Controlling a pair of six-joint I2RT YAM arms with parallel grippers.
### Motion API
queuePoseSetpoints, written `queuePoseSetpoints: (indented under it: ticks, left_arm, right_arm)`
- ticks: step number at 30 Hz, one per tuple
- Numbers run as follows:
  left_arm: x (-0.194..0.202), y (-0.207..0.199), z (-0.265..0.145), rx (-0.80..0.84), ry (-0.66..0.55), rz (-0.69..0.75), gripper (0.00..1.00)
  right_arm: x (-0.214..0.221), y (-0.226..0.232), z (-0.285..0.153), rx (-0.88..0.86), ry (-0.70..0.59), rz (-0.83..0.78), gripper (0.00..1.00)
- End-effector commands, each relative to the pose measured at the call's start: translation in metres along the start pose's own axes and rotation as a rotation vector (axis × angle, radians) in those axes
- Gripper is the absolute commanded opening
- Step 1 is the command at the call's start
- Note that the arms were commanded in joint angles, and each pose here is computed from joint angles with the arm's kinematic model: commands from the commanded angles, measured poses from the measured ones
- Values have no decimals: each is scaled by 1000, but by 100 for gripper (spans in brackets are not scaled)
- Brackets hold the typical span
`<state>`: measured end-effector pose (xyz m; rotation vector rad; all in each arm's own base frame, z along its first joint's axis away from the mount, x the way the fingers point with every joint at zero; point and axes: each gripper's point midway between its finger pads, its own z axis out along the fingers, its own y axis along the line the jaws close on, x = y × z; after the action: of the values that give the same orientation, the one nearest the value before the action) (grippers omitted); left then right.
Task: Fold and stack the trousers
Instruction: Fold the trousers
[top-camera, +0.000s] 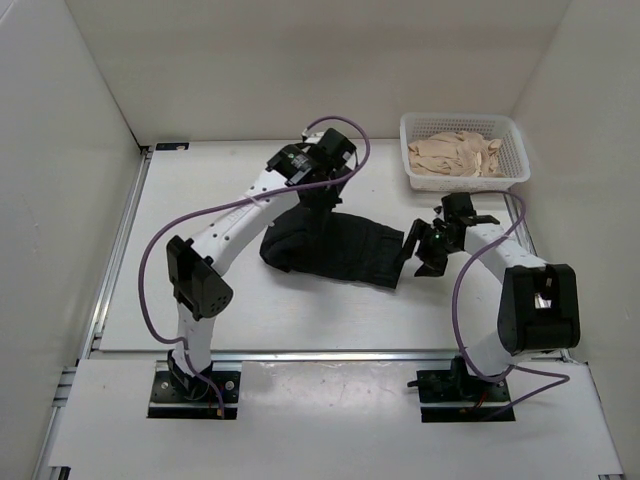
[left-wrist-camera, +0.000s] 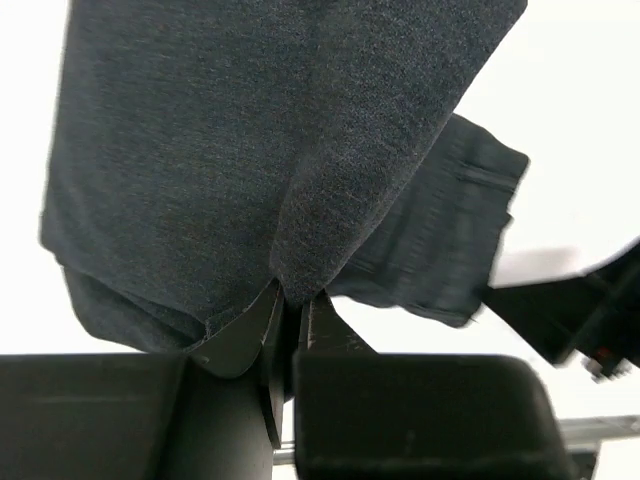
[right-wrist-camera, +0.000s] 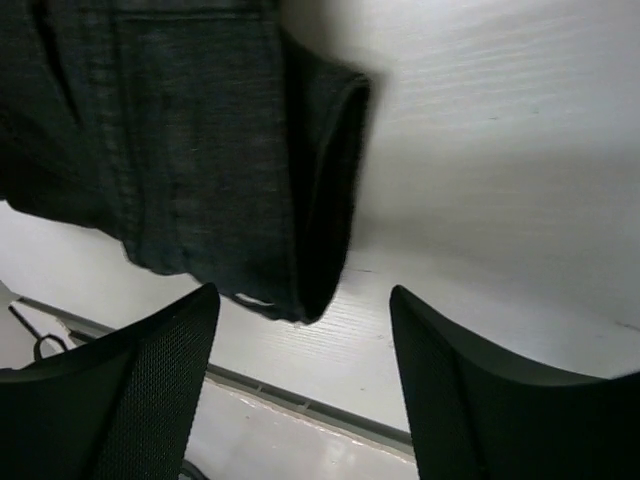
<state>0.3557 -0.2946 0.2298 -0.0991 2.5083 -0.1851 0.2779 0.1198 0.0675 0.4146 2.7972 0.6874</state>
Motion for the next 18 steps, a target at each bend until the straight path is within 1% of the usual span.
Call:
queuePoseSetpoints:
  ticks: [1, 2, 3, 5, 8, 9, 11, 14, 15, 16, 18]
  left_arm:
    - [-13, -40, -22, 124, -73, -86, 10]
    - [-7, -49, -20, 131, -64, -84, 10]
    - [-6, -54, -15, 142, -60, -84, 10]
    - [-7, -63, -17, 162, -68, -81, 10]
    - [-4, -78, -21, 190, -74, -67, 10]
    - [-2, -83, -21, 197, -73, -61, 10]
    - [1, -90, -24, 217, -70, -55, 10]
    - [7, -100, -23, 244, -55, -47, 10]
    - [9, -100, -18, 238, -50, -44, 10]
    - [12, -106, -24, 258, -47, -39, 10]
    - [18, -111, -17, 258, -40, -17, 10]
  right_arm:
    - [-9, -2, 0, -76, -13, 62, 71]
    - [-9, -7, -3, -75, -23, 76, 66]
    - [-12, -16, -6, -68, -37, 106, 66]
    - [-15, -24, -14, -65, -65, 112, 63]
    - [-10, -35, -14, -40, -50, 115, 61]
    - [-4, -37, -10, -41, -24, 127, 60]
    - [-3, -37, -6, -54, -16, 128, 58]
    - [0, -42, 4, -46, 6, 159, 36]
    - [-1, -43, 8, -42, 15, 176, 22]
    - [0, -47, 11, -26, 19, 181, 15]
    - [1, -53, 18, -5, 32, 200, 6]
